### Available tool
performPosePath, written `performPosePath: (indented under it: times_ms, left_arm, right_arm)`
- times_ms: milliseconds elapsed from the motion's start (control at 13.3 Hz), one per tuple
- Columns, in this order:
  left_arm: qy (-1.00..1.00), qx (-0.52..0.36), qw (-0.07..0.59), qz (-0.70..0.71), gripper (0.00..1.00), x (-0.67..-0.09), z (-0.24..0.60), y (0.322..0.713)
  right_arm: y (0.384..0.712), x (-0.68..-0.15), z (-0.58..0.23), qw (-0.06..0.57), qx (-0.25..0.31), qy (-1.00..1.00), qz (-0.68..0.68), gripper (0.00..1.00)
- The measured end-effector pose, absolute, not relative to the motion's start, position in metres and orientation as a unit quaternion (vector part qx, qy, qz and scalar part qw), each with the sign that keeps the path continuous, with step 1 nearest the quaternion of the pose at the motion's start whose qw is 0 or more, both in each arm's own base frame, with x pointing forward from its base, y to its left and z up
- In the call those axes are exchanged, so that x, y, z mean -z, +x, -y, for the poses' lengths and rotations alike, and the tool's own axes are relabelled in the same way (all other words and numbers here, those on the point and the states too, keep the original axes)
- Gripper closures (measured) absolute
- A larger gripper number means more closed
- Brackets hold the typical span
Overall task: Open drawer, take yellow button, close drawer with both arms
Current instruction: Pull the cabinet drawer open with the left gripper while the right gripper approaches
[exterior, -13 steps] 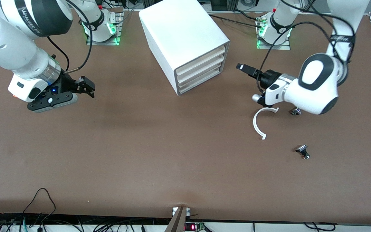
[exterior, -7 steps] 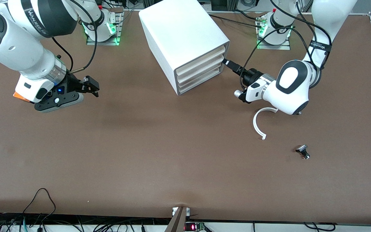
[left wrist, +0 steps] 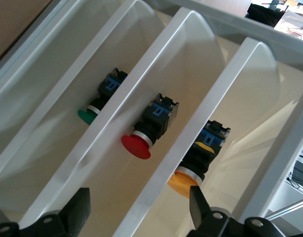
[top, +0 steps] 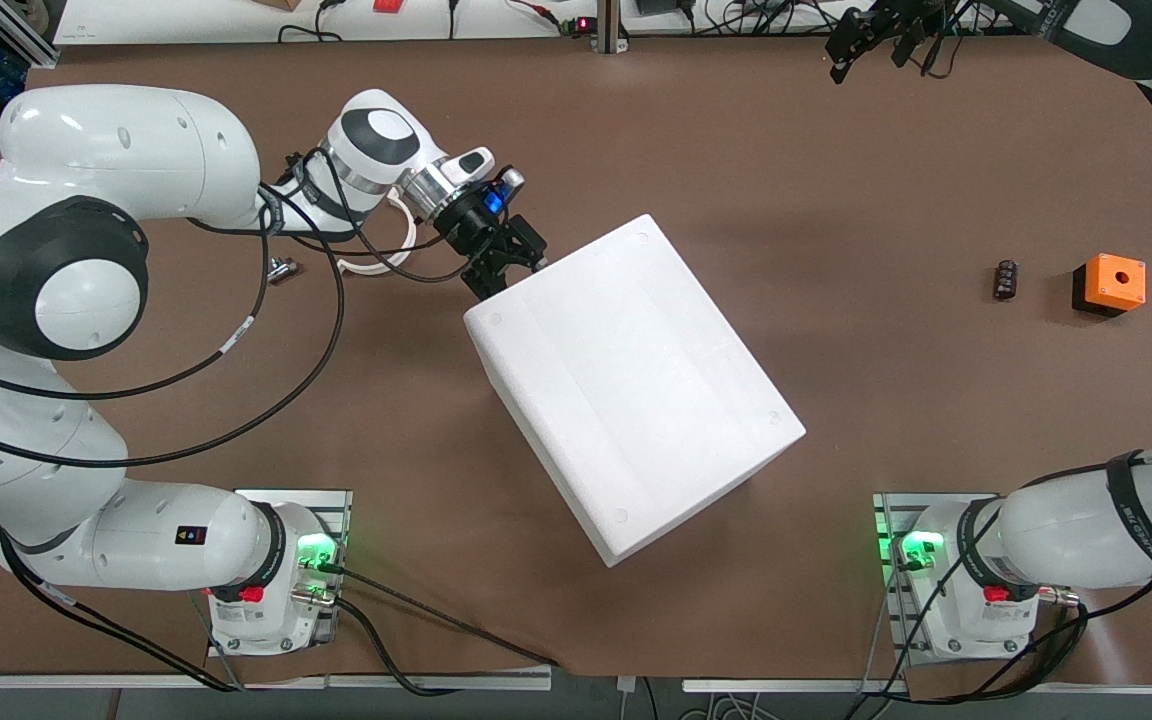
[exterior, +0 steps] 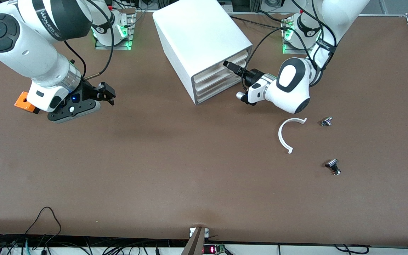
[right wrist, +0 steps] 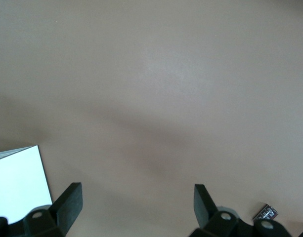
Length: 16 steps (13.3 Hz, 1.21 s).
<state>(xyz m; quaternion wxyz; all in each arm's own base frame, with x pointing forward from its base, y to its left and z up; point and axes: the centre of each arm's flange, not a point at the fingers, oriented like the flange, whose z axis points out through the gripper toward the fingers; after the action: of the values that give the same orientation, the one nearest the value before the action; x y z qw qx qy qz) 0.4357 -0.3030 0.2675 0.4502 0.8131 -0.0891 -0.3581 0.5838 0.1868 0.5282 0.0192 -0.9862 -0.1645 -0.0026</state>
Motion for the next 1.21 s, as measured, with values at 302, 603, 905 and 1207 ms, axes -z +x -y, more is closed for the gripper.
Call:
performPosePath:
  times_ms: [302, 603, 905, 1207]
  left_arm:
    - [0.810, 0.364, 0.449, 0.094, 0.36, -0.265, 0.307, 0.428]
    - [0.808, 0.363, 0.453, 0.101, 0.74, -0.266, 0.309, 0.426]
    - [0.825, 0.317, 0.462, 0.075, 0.75, -0.268, 0.275, 0.458]
    - [0.851, 0.219, 0.473, 0.056, 0.84, -0.282, 0.195, 0.520]
  right_arm:
    - [0.583, -0.528, -0.190, 0.019, 0.002, -0.986, 0.167, 0.00]
    - [0.580, -0.527, -0.197, 0.017, 0.002, -0.985, 0.174, 0.00]
    - [0.576, -0.525, -0.211, 0.009, 0.001, -0.982, 0.188, 0.00]
    - [0.575, -0.520, -0.215, 0.009, -0.003, -0.981, 0.192, 0.00]
